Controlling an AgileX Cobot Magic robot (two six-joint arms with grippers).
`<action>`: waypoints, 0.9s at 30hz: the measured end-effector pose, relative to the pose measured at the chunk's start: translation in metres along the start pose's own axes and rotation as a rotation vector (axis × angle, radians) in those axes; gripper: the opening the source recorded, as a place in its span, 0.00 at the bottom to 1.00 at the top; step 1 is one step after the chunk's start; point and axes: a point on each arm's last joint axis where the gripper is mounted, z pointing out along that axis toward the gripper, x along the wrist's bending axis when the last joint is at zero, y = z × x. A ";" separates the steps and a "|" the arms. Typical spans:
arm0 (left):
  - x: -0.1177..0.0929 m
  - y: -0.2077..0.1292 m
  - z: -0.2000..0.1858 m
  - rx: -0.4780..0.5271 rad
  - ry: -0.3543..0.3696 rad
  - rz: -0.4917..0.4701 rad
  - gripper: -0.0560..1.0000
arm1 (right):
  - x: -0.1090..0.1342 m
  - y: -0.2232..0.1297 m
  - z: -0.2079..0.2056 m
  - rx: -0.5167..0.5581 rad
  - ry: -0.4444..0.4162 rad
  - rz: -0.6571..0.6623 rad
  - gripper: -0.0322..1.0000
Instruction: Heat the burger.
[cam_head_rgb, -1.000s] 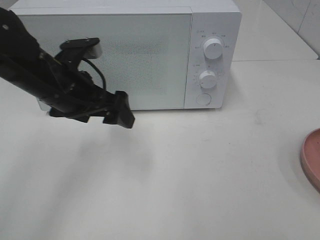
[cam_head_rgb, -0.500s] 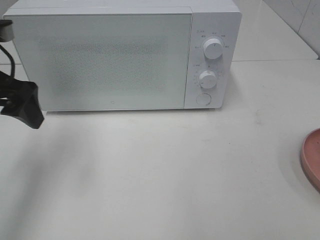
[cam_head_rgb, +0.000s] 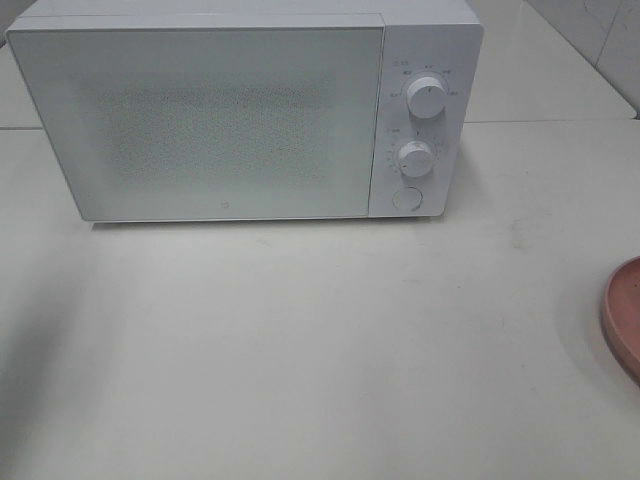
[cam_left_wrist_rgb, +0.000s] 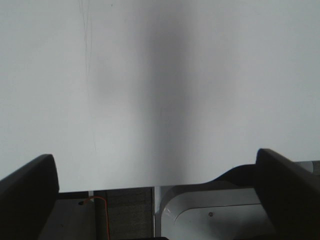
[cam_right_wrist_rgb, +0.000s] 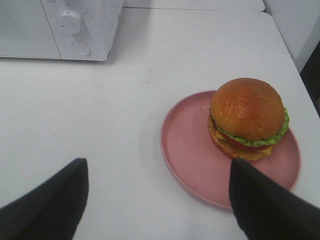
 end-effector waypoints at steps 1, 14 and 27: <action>0.000 0.000 0.000 0.000 0.000 0.000 0.98 | 0.000 0.000 0.000 0.000 0.000 0.000 0.76; 0.003 -0.094 0.013 -0.115 0.004 -0.002 0.98 | 0.000 0.000 0.000 0.000 0.000 0.000 0.76; 0.001 -0.152 -0.022 -0.510 0.016 0.033 0.98 | 0.000 0.000 0.000 0.000 0.000 0.000 0.76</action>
